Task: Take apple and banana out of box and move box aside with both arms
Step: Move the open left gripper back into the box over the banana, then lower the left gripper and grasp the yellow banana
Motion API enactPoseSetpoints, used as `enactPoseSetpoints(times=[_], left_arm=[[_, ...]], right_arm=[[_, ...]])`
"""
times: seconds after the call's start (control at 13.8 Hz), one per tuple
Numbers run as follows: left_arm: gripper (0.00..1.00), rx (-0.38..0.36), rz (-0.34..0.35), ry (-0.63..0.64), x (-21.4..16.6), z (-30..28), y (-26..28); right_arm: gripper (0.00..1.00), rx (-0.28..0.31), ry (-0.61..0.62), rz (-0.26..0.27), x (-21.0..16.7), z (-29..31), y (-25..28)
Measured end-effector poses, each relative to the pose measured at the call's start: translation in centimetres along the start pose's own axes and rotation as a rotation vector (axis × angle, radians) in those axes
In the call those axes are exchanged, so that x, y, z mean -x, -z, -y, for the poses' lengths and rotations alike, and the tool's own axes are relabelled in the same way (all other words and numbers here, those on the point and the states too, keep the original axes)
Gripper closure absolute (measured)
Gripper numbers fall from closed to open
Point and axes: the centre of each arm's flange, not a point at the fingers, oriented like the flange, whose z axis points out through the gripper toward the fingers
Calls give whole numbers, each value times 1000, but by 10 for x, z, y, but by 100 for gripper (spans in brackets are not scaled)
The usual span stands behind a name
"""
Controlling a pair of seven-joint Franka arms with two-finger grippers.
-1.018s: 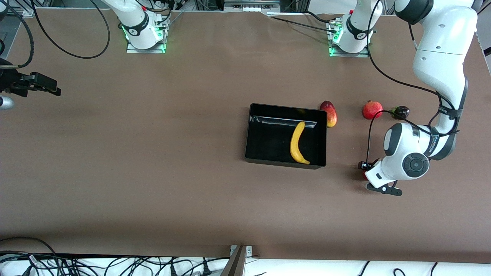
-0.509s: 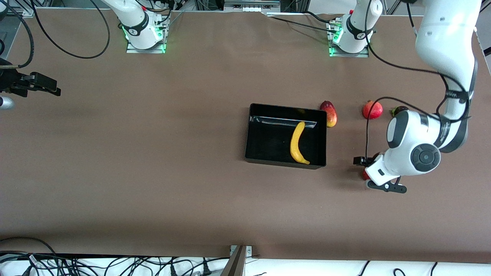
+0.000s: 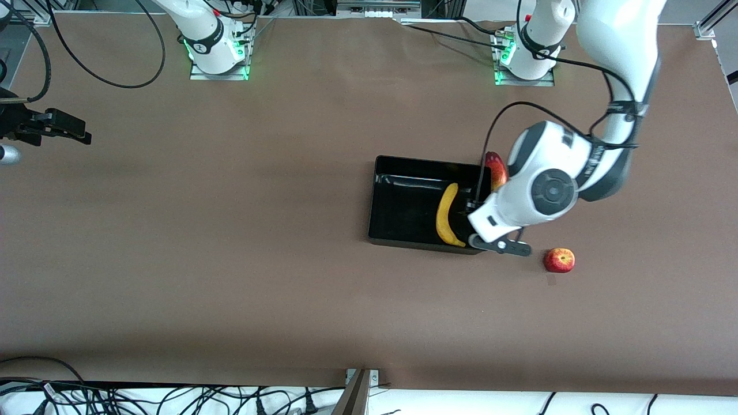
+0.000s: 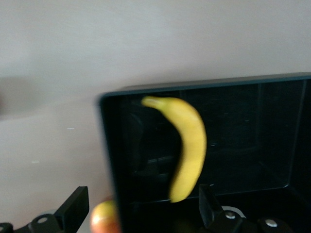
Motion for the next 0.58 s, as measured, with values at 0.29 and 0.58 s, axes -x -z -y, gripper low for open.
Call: enactPoseSetpoints(times=[0.29,0.58], left_arm=[[0,15,-14,34,9,-30,-71],[0,8,-21,63,18,-26,-115]], right_arm=[[0,0,0,0,0,0,0],[0,0,0,0,0,0,0]])
